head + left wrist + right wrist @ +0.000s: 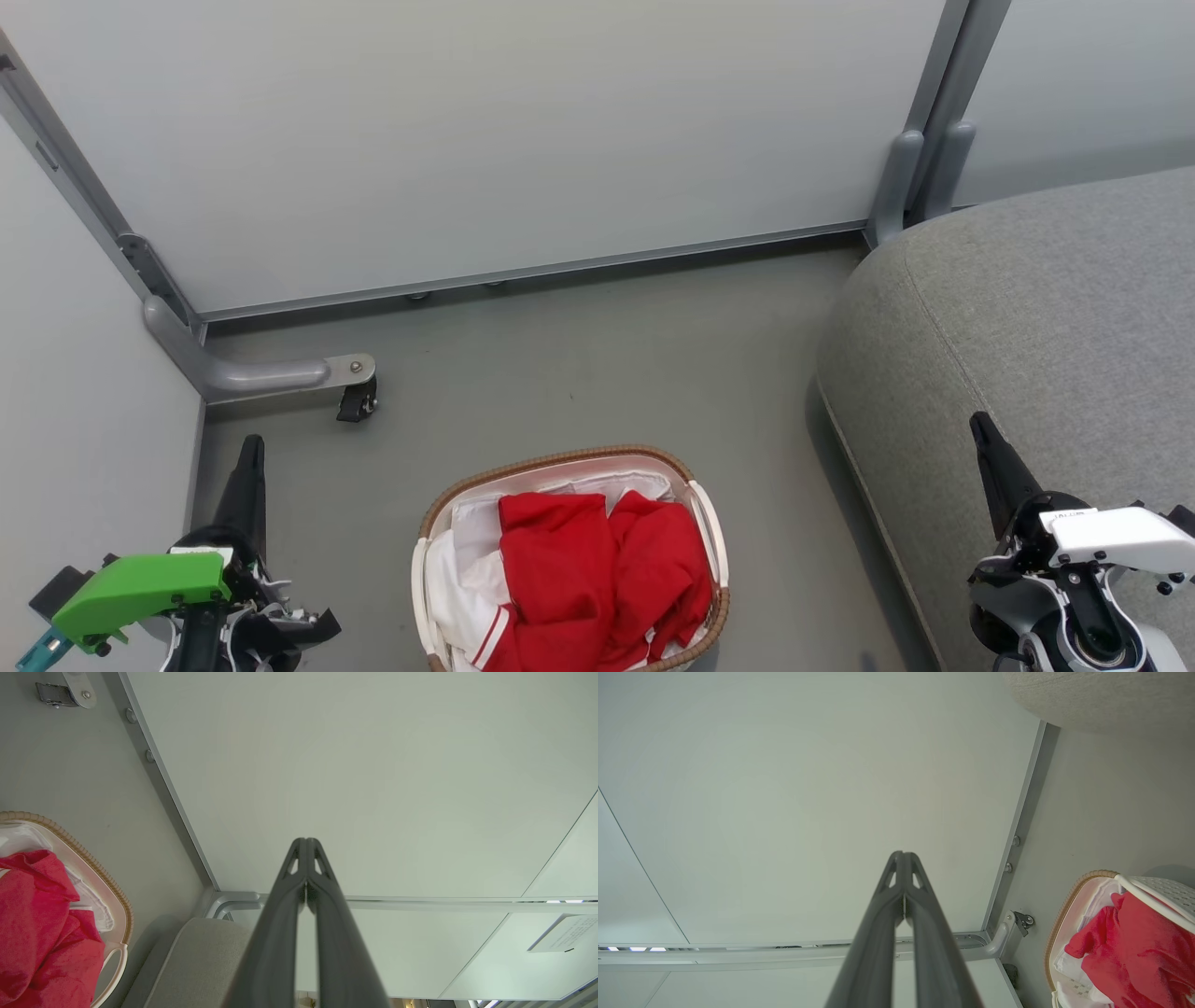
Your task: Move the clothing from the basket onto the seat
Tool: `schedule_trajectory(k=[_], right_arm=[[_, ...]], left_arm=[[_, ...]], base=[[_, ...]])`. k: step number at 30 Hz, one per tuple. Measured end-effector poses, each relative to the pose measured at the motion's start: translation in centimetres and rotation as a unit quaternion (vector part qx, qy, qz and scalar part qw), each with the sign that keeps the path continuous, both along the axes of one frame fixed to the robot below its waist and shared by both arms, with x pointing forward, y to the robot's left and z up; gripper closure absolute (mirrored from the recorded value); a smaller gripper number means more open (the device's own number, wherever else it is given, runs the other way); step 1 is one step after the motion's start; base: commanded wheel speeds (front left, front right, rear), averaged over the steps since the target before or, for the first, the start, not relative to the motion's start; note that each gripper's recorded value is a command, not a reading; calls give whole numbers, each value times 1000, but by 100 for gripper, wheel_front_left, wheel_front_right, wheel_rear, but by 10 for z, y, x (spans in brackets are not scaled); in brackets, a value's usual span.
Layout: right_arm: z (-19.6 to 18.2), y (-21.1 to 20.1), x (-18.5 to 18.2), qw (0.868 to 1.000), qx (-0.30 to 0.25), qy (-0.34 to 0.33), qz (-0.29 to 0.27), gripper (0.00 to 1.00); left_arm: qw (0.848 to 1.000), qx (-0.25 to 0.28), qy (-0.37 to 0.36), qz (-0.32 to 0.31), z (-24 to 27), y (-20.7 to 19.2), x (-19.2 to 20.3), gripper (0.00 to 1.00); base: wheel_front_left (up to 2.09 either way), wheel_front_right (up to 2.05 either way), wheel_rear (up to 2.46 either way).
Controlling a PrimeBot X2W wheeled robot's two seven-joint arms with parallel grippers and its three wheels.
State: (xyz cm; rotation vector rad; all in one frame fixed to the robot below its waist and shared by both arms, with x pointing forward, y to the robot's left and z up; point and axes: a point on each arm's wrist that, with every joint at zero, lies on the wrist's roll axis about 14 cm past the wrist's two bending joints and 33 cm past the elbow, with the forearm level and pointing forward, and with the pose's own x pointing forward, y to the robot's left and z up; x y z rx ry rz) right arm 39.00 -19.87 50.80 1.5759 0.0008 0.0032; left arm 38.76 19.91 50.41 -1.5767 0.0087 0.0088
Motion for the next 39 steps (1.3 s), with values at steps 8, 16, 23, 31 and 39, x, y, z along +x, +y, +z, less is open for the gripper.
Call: schedule_trajectory(k=[8,16,23,31,39], right_arm=[[0,0,0,1000,0,0,0,100],[0,0,0,1000,0,0,0,100],[-19,3,-6,1000,5,29,-2,0],[-16,-1,1,997,-67,28,-4,0],[-11,-1,8,987,-158,22,-1,0]], left_arm=[[1000,0,0,0,0,0,0,100],[1000,0,0,0,0,0,0,100],[999,-4,40,4,-26,-1,-9,0],[997,66,46,6,-28,-1,-4,0],[985,163,47,-7,-27,-7,1,0]], base=[[0,0,0],[0,0,0],[0,0,0],[0,0,0],[0,0,0]])
